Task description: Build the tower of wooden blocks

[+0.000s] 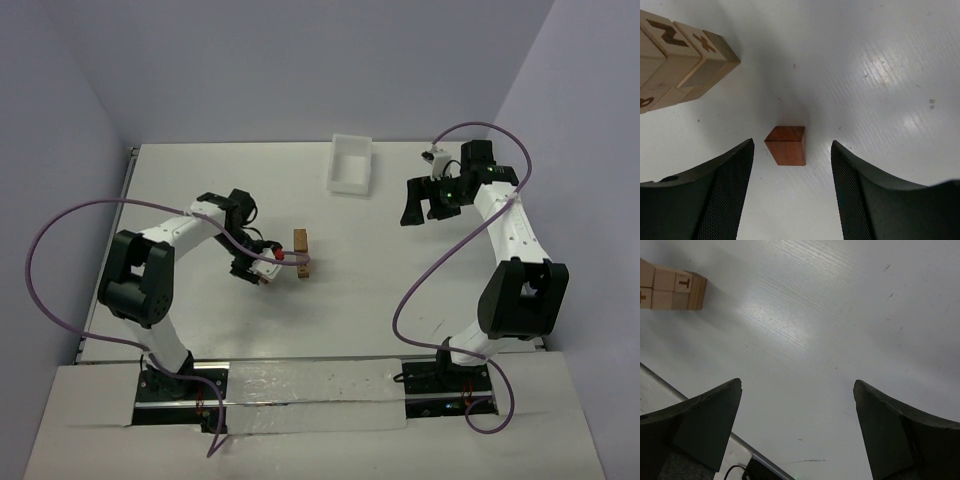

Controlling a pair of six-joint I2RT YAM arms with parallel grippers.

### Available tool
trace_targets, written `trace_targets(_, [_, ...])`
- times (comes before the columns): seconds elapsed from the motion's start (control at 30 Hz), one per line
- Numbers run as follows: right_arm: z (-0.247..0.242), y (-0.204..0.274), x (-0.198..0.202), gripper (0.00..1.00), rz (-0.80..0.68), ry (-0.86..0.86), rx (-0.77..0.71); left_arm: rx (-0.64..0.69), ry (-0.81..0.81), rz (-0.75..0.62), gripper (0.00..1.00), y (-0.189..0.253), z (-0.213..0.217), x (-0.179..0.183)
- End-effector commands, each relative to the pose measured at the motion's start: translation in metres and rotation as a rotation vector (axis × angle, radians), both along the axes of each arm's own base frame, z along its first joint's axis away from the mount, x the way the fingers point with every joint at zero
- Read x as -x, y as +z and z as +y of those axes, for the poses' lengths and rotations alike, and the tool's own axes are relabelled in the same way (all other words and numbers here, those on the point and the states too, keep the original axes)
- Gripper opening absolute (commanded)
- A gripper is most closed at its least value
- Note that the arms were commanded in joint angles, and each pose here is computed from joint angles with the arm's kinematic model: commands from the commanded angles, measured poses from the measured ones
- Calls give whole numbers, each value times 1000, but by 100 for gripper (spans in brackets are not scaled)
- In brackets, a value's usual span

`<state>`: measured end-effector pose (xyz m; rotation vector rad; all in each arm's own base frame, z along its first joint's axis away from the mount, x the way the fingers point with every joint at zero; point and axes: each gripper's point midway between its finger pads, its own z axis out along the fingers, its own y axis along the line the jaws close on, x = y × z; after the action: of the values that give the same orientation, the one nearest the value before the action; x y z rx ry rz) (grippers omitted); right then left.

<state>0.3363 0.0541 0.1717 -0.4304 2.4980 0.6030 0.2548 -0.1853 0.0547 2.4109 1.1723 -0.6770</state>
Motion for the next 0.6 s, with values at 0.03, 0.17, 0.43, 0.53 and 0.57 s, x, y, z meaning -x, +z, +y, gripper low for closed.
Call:
trace_targets(0.03, [2,7,-3,100,-15,9,11,5,-40,4,68,1,-12,-6])
trace_targets(0.17, [2,6,-2,100,-13,11,10,-18,-45,14,60,-5,-14,-6])
trace_targets(0.43, [3,6,-2,100,-11,16,6,-58,-31,21,42,-12,-9,-7])
trace_targets(0.53, [5,9,-2,100,-21,20,4,-44,-10,11,23,-5,-11,-7])
trace_targets(0.57, [6,11,-2,100,-31,22,5,-36,2,7,16,-2,-12,-7])
